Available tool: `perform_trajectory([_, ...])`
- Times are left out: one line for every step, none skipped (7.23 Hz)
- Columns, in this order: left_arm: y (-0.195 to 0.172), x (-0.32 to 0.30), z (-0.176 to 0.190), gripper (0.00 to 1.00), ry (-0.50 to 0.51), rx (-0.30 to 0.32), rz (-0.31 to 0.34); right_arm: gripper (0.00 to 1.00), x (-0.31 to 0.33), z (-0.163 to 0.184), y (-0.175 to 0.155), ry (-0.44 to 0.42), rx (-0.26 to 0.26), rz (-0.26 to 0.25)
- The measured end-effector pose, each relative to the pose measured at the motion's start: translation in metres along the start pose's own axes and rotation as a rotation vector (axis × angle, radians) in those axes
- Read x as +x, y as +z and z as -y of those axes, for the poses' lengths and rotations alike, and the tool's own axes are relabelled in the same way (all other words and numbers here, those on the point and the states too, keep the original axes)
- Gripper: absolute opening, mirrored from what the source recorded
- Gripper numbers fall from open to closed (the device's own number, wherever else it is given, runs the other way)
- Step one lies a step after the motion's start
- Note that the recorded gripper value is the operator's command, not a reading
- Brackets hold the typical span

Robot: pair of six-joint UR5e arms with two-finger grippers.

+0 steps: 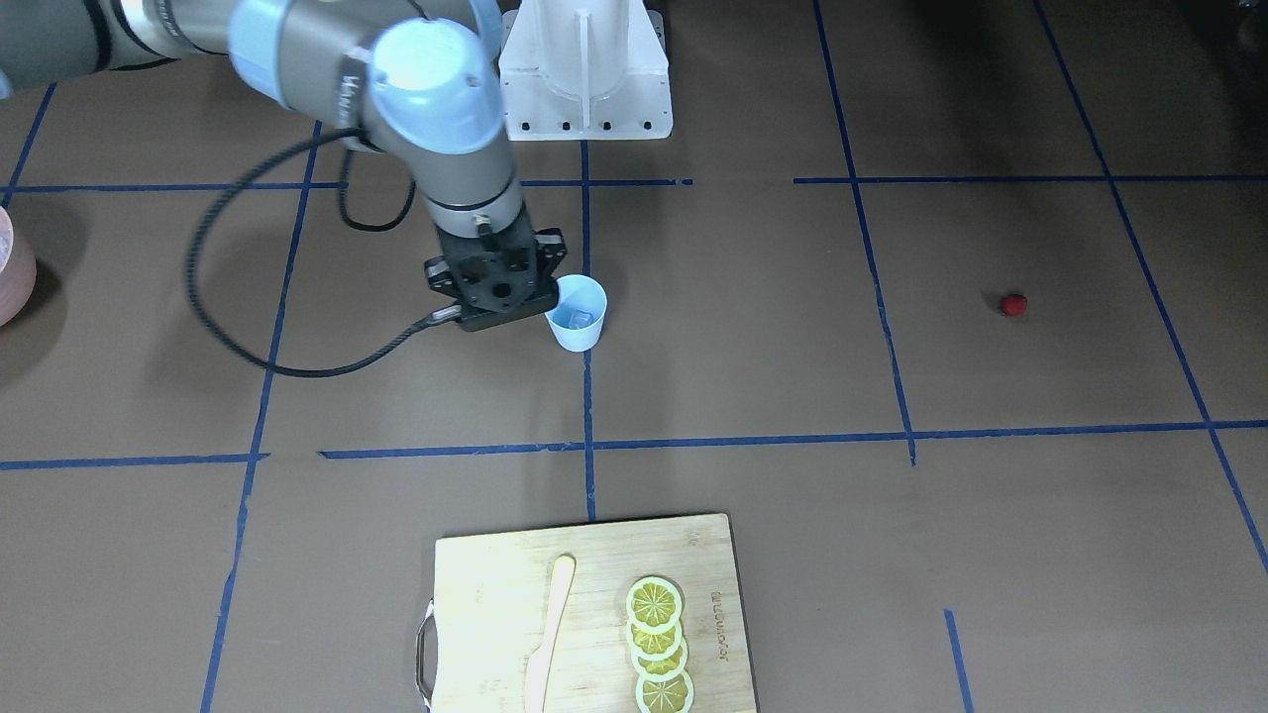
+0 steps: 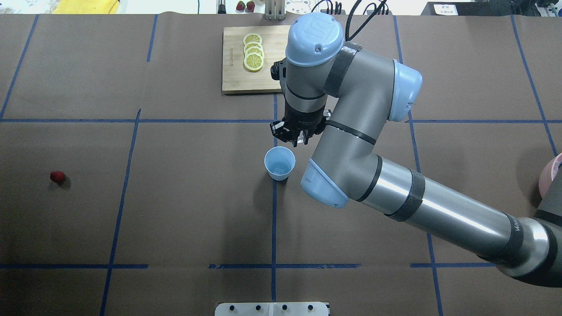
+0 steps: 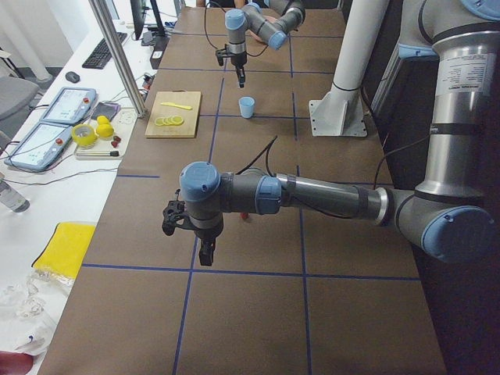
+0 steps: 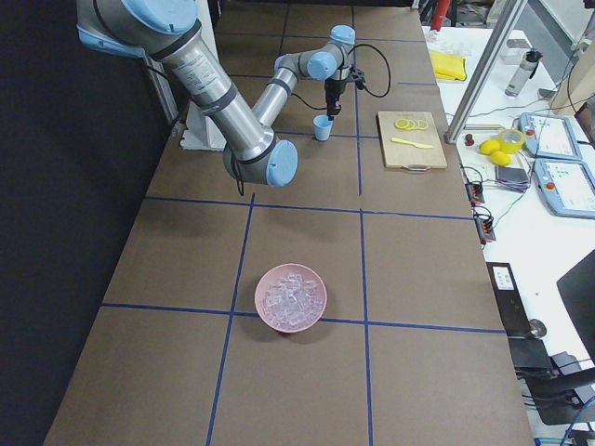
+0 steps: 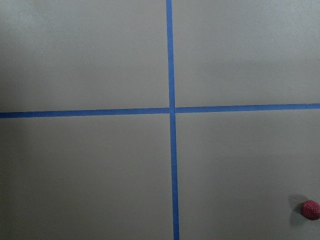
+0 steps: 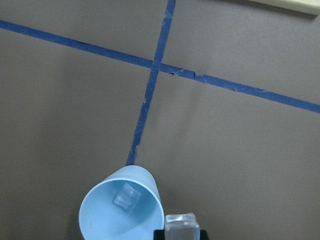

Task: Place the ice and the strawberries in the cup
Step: 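Lower the right gripper into the blue cup and release the ice cube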

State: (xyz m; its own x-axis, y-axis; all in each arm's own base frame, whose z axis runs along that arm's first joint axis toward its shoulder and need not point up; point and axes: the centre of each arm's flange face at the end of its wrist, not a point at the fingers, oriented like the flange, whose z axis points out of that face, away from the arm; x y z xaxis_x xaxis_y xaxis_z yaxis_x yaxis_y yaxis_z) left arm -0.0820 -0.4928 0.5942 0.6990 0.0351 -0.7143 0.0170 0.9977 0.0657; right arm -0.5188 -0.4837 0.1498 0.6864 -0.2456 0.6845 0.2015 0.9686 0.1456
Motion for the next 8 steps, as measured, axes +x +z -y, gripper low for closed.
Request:
perform_trajectory([0.000, 0.000, 0.000, 1.00, 0.000, 0.000, -0.001, 0.00, -0.011, -0.003, 0.004, 0.006, -0.001, -0.001])
perform_trajectory([0.000, 0.000, 0.000, 1.00, 0.000, 0.000, -0.001, 0.00, -0.022, -0.003, 0.007, 0.010, -0.003, -0.004])
perform_trajectory([0.000, 0.000, 0.000, 1.00, 0.000, 0.000, 0.000, 0.00, -0.033, -0.005, 0.012, 0.006, -0.003, -0.007])
perform_trajectory([0.000, 0.000, 0.000, 1.00, 0.001, 0.000, 0.000, 0.00, -0.042, -0.007, 0.019, 0.001, 0.003, -0.007])
perform_trajectory([0.000, 0.000, 0.001, 1.00, 0.001, 0.000, 0.000, 0.02, -0.048, -0.010, 0.027, 0.002, 0.008, -0.007])
perform_trajectory([0.000, 0.000, 0.001, 1.00, 0.001, -0.001, 0.000, 0.16, -0.051, -0.011, 0.031, 0.001, 0.012, -0.009])
perform_trajectory([0.000, 0.000, 0.001, 1.00, 0.001, 0.000, 0.000, 0.29, -0.052, -0.012, 0.033, 0.002, 0.015, -0.011])
perform_trajectory([0.000, 0.000, 0.001, 1.00, 0.001, 0.000, 0.001, 0.38, -0.052, -0.012, 0.033, 0.002, 0.016, -0.011])
